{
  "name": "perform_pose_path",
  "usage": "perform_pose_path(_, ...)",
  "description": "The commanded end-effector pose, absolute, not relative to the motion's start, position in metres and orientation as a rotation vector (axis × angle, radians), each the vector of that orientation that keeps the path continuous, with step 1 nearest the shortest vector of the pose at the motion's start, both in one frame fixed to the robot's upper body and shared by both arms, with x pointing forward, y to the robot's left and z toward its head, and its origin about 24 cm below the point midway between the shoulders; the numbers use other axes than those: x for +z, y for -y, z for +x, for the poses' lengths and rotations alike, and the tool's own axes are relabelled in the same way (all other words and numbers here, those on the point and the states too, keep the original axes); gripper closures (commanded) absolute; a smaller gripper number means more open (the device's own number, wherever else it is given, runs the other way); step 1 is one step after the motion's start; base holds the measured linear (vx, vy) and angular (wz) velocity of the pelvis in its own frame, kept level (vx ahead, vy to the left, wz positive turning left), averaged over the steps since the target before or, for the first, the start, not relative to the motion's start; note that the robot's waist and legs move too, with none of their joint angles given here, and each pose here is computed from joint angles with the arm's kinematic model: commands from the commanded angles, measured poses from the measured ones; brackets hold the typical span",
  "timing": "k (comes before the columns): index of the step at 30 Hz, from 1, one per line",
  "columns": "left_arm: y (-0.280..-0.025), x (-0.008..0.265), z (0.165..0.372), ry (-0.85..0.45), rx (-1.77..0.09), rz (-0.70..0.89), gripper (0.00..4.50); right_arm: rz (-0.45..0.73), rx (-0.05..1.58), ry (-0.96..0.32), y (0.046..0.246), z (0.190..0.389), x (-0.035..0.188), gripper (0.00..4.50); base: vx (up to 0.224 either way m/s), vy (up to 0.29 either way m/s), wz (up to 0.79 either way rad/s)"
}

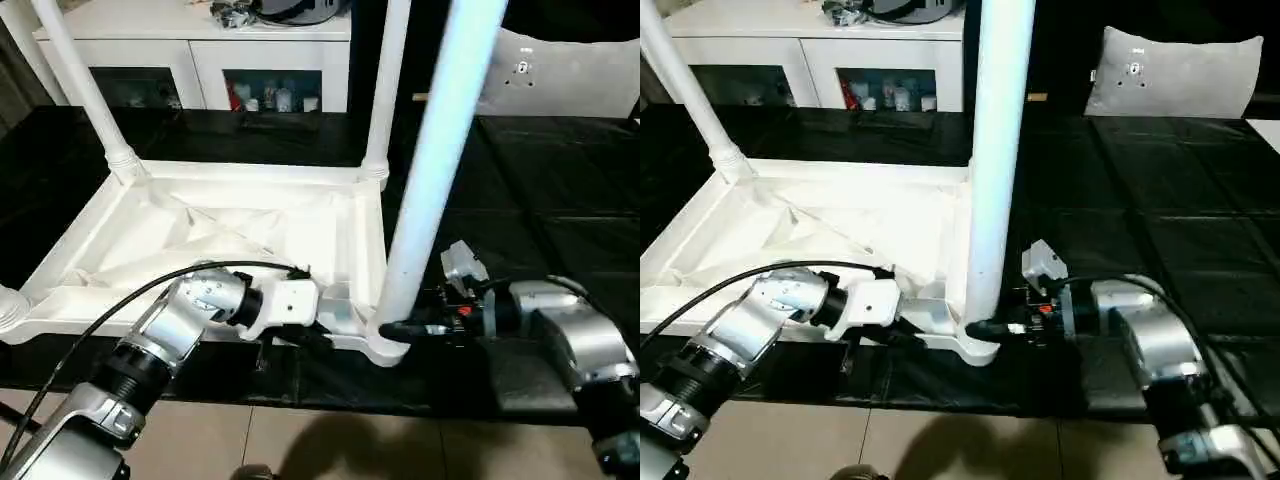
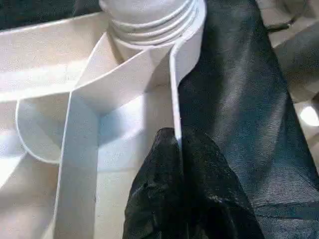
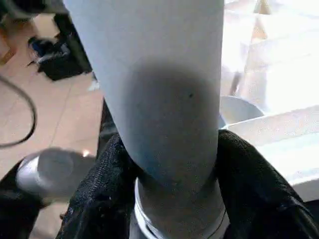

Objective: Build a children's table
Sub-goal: Rotate leg to tighten

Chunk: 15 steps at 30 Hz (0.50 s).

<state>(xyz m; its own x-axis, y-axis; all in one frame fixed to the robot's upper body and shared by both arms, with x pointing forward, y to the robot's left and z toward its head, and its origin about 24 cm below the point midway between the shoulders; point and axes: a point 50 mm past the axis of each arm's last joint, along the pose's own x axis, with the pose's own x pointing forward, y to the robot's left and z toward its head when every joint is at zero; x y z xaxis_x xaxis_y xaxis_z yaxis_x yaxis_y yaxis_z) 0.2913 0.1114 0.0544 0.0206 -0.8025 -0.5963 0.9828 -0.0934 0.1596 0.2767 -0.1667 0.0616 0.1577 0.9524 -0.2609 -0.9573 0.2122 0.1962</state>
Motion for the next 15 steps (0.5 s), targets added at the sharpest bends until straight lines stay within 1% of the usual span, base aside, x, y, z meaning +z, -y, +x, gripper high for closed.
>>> perform_pose_path(1,-0.093,0.06,0.295,-0.324,-1.463,0.63,4.5,0.022,1.28,-0.322,0.143,0.279,0.058,2.5,0.0,0.0,0.0)
perform_pose_path(2,-0.092,0.06,0.296,-0.323,-1.45,0.624,4.5,0.025,1.261,-0.32,0.141,0.28,0.057,2.5,0.0,0.0,0.0)
perform_pose_path(3,-0.087,0.062,0.297,-0.317,-1.415,0.601,4.5,0.038,1.196,-0.32,0.135,0.283,0.055,2.51,0.0,0.0,0.0)
perform_pose_path(4,-0.086,0.062,0.298,-0.315,-1.408,0.596,4.5,0.04,1.183,-0.321,0.134,0.283,0.054,2.51,0.0,0.0,0.0)
perform_pose_path(6,-0.073,0.067,0.3,-0.293,-1.343,0.519,4.5,0.082,1.078,-0.332,0.12,0.289,0.051,2.51,0.0,0.0,0.0)
perform_pose_path(9,-0.053,0.071,0.301,-0.289,-1.28,0.437,4.5,0.112,0.926,-0.361,0.101,0.297,0.046,2.52,0.0,0.0,0.0)
perform_pose_path(11,-0.05,0.071,0.302,-0.29,-1.263,0.43,4.5,0.118,0.882,-0.371,0.098,0.3,0.045,2.52,0.0,0.0,0.0)
perform_pose_path(12,-0.042,0.073,0.305,-0.287,-1.211,0.43,4.5,0.121,0.75,-0.393,0.093,0.31,0.04,2.52,0.0,0.0,0.0)
perform_pose_path(14,-0.037,0.074,0.308,-0.286,-1.169,0.434,4.5,0.12,0.672,-0.367,0.087,0.318,0.04,2.52,0.0,0.0,0.0)
perform_pose_path(15,-0.037,0.074,0.308,-0.286,-1.169,0.434,4.5,0.12,0.672,-0.367,0.087,0.318,0.04,2.17,0.0,0.0,0.0)
